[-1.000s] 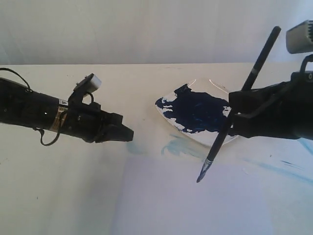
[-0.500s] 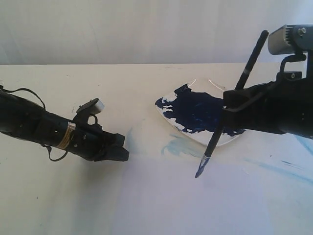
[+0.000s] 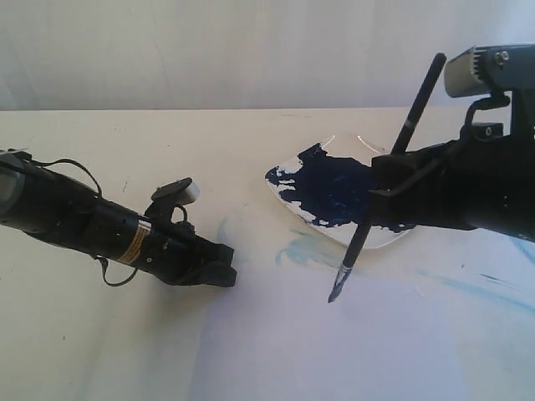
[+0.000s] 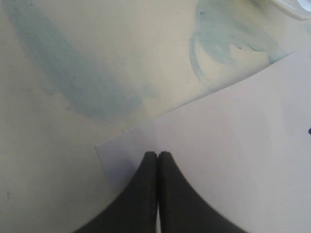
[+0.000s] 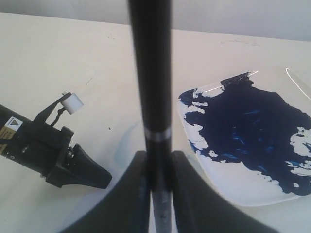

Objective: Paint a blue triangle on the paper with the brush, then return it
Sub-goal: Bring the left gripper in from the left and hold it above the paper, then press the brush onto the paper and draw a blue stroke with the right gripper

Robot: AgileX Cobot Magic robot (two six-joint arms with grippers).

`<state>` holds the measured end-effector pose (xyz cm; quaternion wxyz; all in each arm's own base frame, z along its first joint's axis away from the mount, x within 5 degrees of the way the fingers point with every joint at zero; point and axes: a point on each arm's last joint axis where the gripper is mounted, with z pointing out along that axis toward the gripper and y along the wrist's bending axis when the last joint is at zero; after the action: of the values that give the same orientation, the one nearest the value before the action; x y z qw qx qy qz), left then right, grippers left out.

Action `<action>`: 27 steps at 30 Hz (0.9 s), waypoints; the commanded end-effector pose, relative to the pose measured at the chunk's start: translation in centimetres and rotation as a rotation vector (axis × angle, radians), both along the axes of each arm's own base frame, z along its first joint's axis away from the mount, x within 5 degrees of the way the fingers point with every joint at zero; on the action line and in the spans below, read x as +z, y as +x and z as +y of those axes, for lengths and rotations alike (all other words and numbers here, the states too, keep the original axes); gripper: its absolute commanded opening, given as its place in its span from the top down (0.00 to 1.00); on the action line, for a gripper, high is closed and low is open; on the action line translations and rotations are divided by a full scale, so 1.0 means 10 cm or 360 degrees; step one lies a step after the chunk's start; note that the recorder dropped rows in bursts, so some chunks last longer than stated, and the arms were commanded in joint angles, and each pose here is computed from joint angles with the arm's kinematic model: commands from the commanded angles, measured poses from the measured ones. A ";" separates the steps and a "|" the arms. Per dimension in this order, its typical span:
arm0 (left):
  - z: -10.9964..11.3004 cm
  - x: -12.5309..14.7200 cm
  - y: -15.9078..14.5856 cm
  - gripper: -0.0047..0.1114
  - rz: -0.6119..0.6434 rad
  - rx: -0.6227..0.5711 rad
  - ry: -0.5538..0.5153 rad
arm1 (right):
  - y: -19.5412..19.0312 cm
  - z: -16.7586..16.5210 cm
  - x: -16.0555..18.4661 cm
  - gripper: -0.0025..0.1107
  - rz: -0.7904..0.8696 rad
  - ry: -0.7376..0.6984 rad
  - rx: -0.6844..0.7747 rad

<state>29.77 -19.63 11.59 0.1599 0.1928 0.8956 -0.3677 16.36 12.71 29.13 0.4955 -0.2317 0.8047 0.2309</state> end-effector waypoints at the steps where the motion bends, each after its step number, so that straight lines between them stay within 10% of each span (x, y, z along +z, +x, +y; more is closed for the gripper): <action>1: 0.02 -0.03 0.02 0.96 -0.0052 0.0022 0.0083 | 0.04 0.08 -0.06 0.98 -0.0008 -0.0035 0.0019; 27: 0.02 -0.03 0.02 0.96 -0.0048 0.0012 0.0075 | 0.17 0.20 -0.24 0.98 0.0004 -0.0124 0.0017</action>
<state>29.79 -19.62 11.59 0.1609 0.1935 0.8957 -0.3665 18.02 14.74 26.84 0.4859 -0.2488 0.8123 0.2054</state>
